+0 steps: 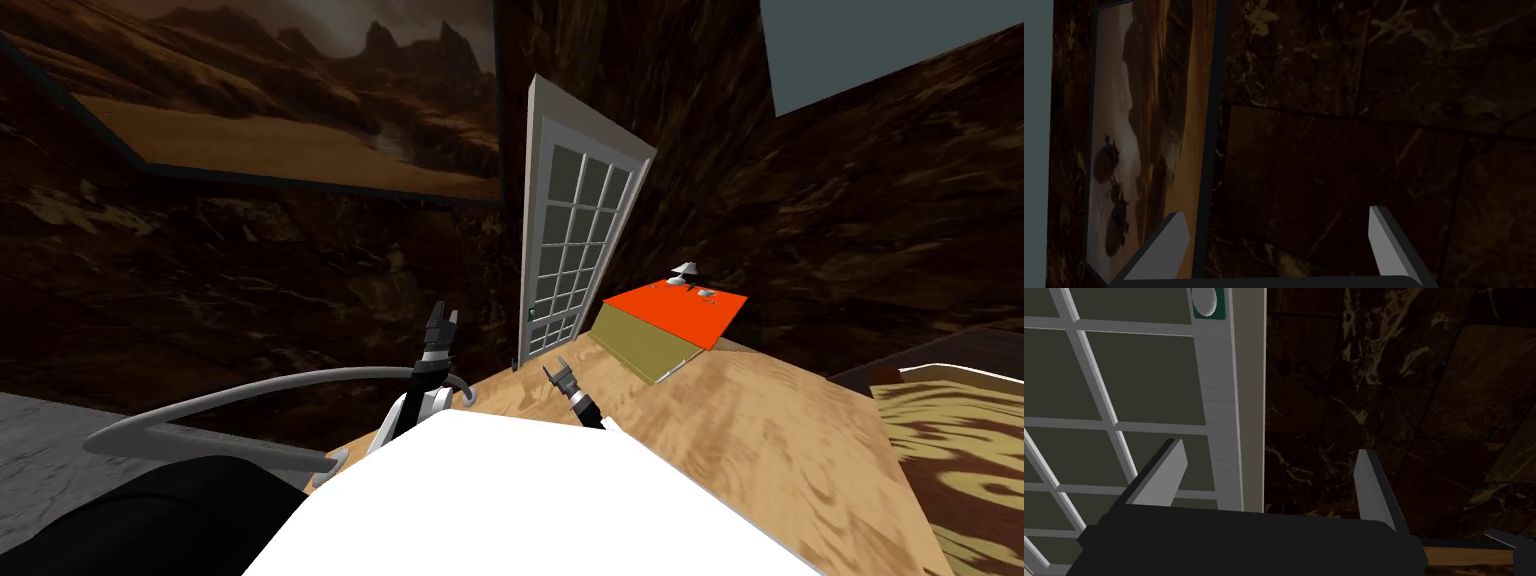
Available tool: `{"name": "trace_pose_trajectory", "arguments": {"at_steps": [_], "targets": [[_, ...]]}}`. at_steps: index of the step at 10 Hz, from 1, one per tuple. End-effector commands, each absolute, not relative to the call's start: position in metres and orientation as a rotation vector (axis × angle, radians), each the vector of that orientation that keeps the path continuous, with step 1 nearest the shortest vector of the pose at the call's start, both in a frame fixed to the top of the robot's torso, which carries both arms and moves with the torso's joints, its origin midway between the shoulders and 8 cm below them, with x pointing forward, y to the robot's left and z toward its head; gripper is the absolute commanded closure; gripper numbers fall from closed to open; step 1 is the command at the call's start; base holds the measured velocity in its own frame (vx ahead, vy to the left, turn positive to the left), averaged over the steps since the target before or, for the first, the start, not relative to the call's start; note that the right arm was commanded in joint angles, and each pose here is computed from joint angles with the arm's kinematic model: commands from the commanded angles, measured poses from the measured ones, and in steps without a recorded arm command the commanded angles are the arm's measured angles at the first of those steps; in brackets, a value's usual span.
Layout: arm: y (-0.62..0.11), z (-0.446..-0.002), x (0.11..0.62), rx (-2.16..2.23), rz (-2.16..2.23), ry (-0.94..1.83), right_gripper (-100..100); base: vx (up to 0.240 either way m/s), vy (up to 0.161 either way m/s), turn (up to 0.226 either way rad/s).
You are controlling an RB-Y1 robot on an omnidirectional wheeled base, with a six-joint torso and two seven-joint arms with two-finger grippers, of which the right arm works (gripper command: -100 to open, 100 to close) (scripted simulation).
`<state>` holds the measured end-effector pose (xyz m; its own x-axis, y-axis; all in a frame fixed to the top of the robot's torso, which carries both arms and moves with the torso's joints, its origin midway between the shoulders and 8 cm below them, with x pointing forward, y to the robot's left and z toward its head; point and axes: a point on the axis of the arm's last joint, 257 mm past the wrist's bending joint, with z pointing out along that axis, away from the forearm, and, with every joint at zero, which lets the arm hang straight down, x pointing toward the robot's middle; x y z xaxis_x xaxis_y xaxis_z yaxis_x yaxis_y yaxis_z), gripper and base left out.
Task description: Pull the door open
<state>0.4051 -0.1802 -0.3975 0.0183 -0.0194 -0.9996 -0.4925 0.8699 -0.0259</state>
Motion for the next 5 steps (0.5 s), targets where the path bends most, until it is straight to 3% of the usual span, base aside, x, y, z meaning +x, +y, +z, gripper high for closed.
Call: {"name": "trace_pose_trajectory", "arguments": {"at_steps": [1,5], "targets": [[-0.184,-0.398,0.41,-0.411,0.359,1.522,-100,-0.213,-0.022,0.163],[-0.193,-0.398,0.423,-0.371,0.287,1.525,-100,-0.149,0.0,0.21]]}}
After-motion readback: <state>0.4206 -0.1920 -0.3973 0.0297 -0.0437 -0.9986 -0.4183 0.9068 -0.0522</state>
